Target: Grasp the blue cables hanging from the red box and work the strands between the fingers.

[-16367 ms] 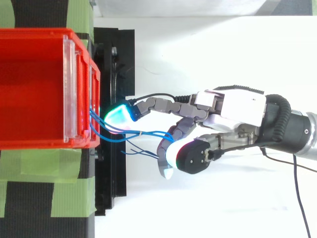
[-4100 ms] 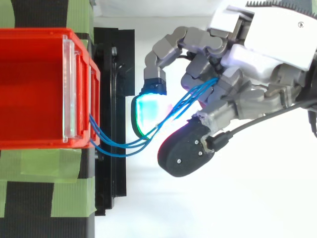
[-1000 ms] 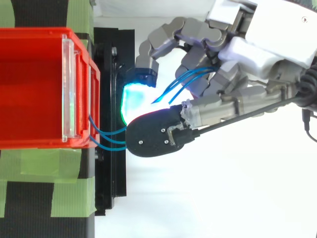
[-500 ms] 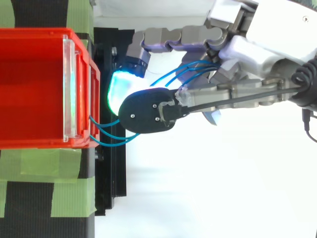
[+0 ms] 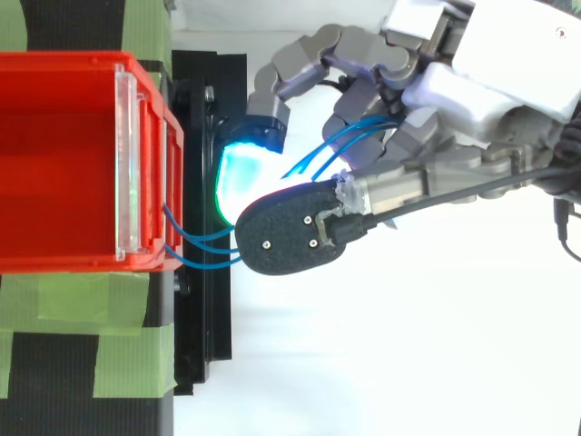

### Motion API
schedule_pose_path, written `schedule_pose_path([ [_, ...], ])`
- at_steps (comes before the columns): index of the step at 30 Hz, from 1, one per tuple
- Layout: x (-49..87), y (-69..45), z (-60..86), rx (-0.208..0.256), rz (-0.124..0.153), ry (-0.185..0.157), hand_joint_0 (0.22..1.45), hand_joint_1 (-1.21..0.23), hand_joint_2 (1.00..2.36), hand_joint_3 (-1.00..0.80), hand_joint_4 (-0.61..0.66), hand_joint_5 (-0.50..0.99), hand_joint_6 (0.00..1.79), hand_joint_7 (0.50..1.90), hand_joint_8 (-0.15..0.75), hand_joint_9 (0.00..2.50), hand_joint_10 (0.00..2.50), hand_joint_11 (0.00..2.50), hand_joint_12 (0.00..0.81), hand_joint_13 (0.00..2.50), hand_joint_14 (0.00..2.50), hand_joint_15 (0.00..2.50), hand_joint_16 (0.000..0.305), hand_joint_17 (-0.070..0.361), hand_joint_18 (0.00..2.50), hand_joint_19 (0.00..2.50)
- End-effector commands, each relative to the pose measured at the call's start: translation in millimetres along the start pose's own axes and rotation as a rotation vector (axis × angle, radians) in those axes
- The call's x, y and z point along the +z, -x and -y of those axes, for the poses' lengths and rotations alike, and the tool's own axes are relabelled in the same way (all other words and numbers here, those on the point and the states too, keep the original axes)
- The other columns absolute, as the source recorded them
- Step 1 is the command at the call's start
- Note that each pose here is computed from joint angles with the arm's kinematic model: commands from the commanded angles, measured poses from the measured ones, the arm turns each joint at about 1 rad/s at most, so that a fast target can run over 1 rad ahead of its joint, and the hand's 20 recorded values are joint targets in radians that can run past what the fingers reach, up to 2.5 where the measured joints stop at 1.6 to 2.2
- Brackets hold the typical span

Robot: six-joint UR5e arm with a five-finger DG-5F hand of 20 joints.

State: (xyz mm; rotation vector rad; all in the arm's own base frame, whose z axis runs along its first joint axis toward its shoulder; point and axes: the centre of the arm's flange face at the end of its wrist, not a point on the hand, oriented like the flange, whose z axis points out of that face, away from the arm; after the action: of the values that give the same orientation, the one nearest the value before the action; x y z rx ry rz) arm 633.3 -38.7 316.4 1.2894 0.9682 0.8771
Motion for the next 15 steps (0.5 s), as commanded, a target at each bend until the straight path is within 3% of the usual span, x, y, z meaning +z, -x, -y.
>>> schedule_pose_path([
  [1,-0.3,-1.0,0.0,-0.002,-0.001,0.0,0.9,-0.72,1.02,-0.54,0.25,-0.04,1.41,0.95,0.491,1.85,2.5,2.5,0.681,1.97,2.5,1.63,0.225,0.168,2.5,0.87],
  [3,-0.3,-1.0,0.0,-0.002,-0.001,0.0,0.9,-0.71,1.02,-0.57,0.25,-0.01,1.43,0.97,0.491,1.85,2.5,2.5,0.681,1.97,2.5,1.63,0.225,0.168,2.5,0.87],
  [5,-0.3,-1.0,0.0,-0.002,-0.001,0.0,0.9,-0.69,1.01,-0.71,0.25,0.03,1.42,1.02,0.491,1.85,2.5,2.5,0.681,1.97,2.5,1.63,0.225,0.168,2.5,0.87],
  [15,-0.3,-1.0,0.0,-0.002,-0.001,0.0,0.87,-0.67,1.01,-0.69,0.23,0.13,1.4,1.07,0.491,1.85,2.5,2.5,0.681,1.97,2.5,1.63,0.225,0.168,2.5,0.87],
])
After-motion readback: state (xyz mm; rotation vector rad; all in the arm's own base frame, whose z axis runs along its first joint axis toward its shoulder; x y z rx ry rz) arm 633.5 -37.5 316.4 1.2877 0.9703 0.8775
